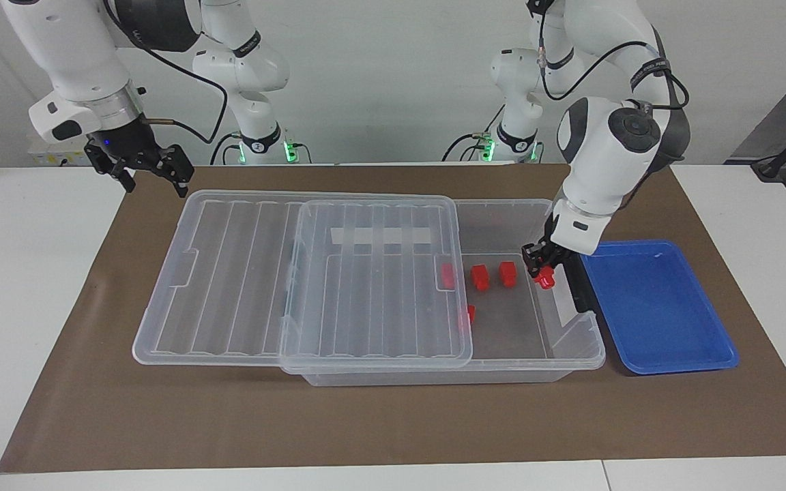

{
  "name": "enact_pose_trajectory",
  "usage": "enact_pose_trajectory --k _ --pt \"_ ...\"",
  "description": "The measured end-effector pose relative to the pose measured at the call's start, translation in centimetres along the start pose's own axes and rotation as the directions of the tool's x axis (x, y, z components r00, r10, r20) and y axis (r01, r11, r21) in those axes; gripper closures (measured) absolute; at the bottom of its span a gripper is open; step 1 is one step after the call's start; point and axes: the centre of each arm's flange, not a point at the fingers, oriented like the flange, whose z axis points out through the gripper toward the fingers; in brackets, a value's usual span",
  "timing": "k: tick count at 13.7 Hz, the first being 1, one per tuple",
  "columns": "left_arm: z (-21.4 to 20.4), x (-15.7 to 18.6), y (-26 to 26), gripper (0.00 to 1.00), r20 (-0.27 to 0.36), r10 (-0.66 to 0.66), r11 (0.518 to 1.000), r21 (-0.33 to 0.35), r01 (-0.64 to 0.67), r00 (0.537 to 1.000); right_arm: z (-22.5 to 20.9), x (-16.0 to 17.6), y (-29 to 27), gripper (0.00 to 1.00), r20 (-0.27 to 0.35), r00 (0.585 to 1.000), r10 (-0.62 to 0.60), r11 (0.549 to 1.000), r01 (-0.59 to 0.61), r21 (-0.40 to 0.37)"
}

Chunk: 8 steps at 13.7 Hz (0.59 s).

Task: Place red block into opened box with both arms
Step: 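Lift the red block with the left gripper over the box wall, then lower the red block into the open box and open the left gripper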

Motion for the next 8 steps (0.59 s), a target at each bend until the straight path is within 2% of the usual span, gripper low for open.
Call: enact_pose_trajectory --k 4,8 --pt "3.2 -0.6 1.7 0.66 -0.028 0.024 1.0 0.009 -0.024 0.999 0.2 -0.3 0.0 0.0 0.028 1.0 0.0 1.0 0.0 -0.003" --pt "8.2 -0.8 3.8 0.66 -0.061 0.024 1.0 0.002 -0.024 0.998 0.3 -0.3 0.0 0.0 0.029 1.0 0.0 1.0 0.0 -0.003"
